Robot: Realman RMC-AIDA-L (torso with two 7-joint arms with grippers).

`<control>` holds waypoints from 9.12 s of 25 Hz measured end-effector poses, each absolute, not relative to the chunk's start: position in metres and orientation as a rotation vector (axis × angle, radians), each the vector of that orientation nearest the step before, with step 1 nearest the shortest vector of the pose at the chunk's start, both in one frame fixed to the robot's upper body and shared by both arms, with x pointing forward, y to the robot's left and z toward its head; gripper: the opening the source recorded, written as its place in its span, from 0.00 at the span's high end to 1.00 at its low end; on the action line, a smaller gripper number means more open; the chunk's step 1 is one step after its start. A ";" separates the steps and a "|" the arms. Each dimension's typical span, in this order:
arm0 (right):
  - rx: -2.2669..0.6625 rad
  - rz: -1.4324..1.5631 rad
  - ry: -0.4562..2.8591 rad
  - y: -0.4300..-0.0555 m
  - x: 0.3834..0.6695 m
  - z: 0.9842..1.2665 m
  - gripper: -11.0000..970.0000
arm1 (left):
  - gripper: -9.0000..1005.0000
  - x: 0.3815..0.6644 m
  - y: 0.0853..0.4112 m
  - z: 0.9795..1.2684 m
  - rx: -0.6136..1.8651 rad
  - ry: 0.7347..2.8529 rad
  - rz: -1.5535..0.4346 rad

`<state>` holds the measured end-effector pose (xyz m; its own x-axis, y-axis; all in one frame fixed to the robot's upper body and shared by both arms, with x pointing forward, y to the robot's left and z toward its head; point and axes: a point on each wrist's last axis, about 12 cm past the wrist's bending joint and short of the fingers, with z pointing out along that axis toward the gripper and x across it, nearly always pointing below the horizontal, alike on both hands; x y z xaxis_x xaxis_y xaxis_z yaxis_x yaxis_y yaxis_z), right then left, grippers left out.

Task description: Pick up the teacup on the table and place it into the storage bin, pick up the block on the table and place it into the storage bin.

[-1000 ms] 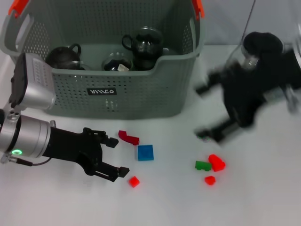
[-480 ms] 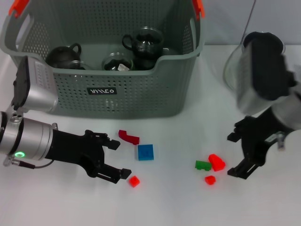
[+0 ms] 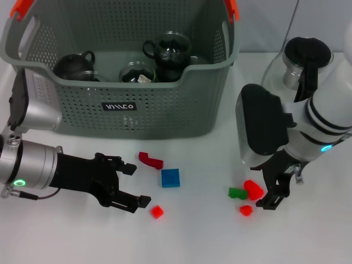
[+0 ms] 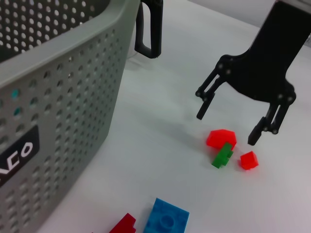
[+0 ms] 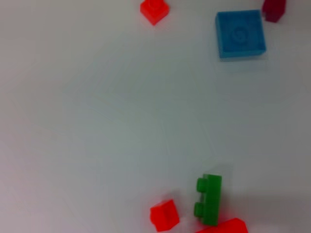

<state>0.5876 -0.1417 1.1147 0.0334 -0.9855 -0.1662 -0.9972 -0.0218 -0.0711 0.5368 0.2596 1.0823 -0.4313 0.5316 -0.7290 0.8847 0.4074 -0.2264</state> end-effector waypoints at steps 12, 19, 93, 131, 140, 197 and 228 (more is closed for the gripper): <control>-2.164 0.104 2.000 -0.128 0.585 1.107 0.12 | 0.14 0.537 0.259 1.082 1.186 2.115 -0.829; -2.169 0.117 2.043 -0.131 0.585 1.102 0.23 | 0.14 0.536 0.259 1.082 1.185 2.117 -0.830; -1.749 0.349 2.260 -0.159 0.581 1.155 0.05 | 0.15 0.542 0.258 1.082 1.175 2.121 -0.795; -1.845 0.271 2.234 -0.127 0.580 1.103 0.73 | 0.16 0.540 0.262 1.077 1.163 2.129 -0.791; -1.771 0.378 2.152 -0.128 0.573 1.179 0.82 | 0.16 0.539 0.262 1.077 1.165 2.130 -0.793; -1.536 0.412 2.614 -0.144 0.563 1.151 0.03 | 0.17 0.546 0.261 1.081 1.172 2.112 -0.759; -1.561 0.218 2.610 -0.114 0.558 1.104 0.60 | 0.17 0.543 0.262 1.078 1.167 2.117 -0.759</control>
<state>0.5578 -0.1141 1.1044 -0.4728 -0.8679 -0.1521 -0.8811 0.4670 0.0747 0.5434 0.2618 1.0780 -0.4343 0.5294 -0.7288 0.8719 0.4503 -0.1925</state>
